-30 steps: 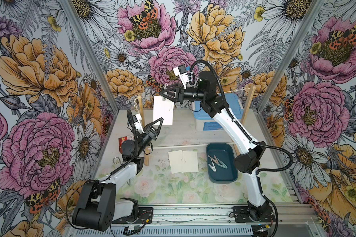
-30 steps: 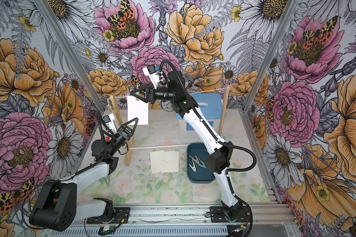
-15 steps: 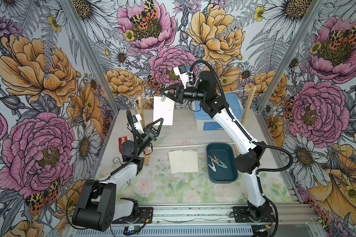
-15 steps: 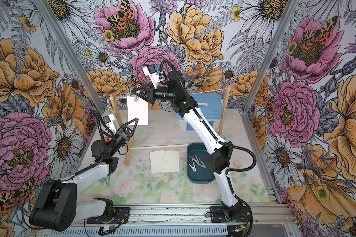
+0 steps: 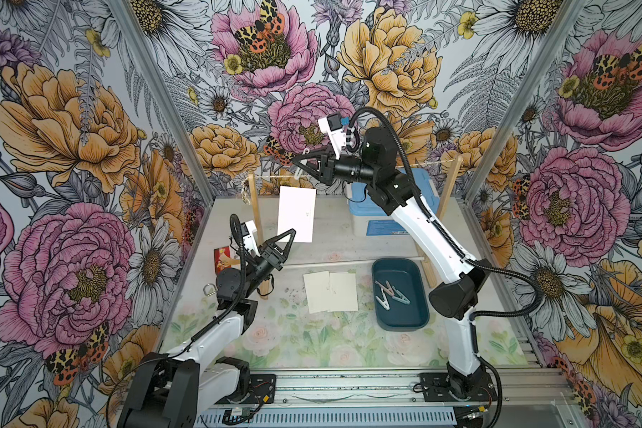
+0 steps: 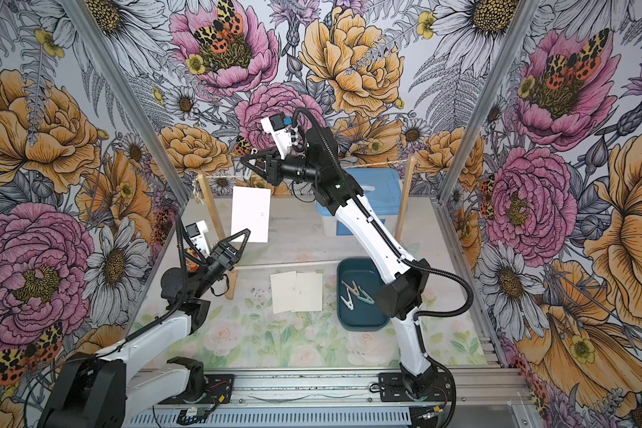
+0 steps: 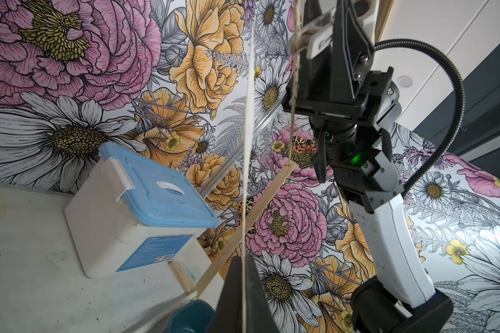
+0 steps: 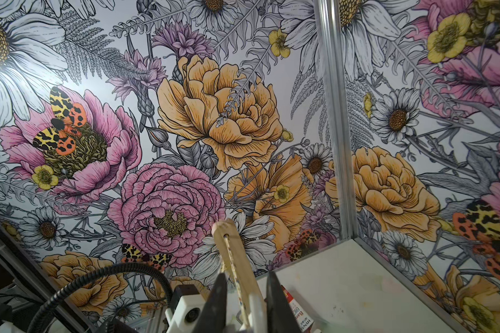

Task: Remove the postcards from the strings
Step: Remove the clamp from the clothesline, then place the postcard on the postcard.

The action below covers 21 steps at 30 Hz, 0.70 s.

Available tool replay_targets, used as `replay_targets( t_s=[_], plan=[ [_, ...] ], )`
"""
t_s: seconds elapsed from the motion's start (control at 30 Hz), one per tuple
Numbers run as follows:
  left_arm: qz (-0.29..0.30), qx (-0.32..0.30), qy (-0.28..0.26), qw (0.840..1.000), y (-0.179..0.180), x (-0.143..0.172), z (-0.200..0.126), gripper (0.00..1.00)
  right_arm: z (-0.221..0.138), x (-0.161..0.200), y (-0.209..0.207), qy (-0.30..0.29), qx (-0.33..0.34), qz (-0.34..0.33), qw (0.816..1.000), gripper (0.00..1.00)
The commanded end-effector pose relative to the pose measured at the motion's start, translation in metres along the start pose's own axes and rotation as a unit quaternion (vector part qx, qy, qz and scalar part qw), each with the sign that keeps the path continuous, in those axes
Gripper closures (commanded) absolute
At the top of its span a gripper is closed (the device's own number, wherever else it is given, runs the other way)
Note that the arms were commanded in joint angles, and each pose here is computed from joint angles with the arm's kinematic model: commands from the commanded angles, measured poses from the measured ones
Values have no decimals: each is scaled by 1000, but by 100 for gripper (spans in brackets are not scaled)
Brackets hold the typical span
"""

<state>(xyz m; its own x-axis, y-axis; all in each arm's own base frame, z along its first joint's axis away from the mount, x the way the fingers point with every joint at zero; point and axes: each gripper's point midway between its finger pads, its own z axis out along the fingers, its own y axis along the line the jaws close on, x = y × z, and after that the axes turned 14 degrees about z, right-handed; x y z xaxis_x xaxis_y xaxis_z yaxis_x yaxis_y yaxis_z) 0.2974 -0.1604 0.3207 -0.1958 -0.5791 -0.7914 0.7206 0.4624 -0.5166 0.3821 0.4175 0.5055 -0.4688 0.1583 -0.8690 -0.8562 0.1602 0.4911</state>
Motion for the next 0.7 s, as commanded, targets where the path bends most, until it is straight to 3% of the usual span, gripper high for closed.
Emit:
replay_targets(
  t_s=[0.0,0.27,0.67],
  plan=[
    [15,-33,25,999,7,18,-9,100,-18,-23,23,-34,14,-40,999,80],
    [11,-54,70,996,4,46,-19,100,-40,-22,28,-41,51,-54,996,81],
    [-3,-82,137,987,5,99,-31,100,-89,14,27,-39,106,-56,992,80]
  ],
)
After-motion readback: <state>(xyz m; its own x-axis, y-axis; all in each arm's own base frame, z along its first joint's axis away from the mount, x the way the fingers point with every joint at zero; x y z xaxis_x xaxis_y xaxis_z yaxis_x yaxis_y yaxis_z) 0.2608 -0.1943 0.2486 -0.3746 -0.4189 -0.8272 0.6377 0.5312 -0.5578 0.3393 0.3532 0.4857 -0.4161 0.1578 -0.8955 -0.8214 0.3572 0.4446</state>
